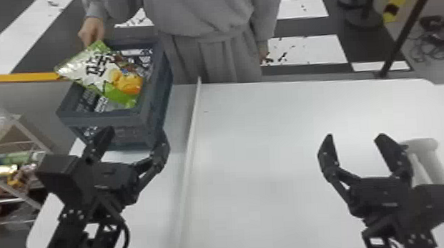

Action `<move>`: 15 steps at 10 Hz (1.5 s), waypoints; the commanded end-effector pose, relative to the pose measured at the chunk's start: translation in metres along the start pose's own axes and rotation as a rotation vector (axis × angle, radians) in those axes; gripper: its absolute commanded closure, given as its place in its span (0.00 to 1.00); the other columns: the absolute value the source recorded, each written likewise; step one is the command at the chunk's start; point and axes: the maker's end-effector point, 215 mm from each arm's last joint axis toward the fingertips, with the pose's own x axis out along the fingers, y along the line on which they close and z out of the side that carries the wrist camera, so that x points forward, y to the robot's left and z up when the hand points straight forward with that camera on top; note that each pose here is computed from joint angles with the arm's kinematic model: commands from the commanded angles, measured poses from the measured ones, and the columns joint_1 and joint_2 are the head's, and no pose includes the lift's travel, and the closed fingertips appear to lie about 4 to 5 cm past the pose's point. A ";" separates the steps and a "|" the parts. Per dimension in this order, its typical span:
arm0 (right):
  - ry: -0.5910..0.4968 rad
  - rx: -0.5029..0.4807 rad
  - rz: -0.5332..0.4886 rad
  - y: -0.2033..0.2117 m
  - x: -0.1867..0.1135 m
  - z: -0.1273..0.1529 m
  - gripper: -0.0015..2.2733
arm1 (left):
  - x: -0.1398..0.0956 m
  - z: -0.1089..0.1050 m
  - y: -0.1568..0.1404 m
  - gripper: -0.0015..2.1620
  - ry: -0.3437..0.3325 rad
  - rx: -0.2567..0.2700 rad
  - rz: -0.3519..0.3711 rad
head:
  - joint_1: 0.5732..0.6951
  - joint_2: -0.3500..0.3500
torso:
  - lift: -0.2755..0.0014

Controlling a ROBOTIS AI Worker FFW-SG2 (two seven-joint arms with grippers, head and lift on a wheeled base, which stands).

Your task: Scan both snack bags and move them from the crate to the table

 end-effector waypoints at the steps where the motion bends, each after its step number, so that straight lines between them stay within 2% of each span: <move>1: 0.001 -0.001 -0.001 0.000 0.001 -0.001 0.04 | 0.001 -0.001 -0.001 0.03 -0.001 -0.004 -0.004 | 1.00 0.62 | 0.68; 15: -0.004 0.004 0.006 0.004 0.001 0.001 0.04 | 0.000 0.007 -0.006 0.03 -0.028 -0.014 -0.028 | 1.00 0.61 | 0.68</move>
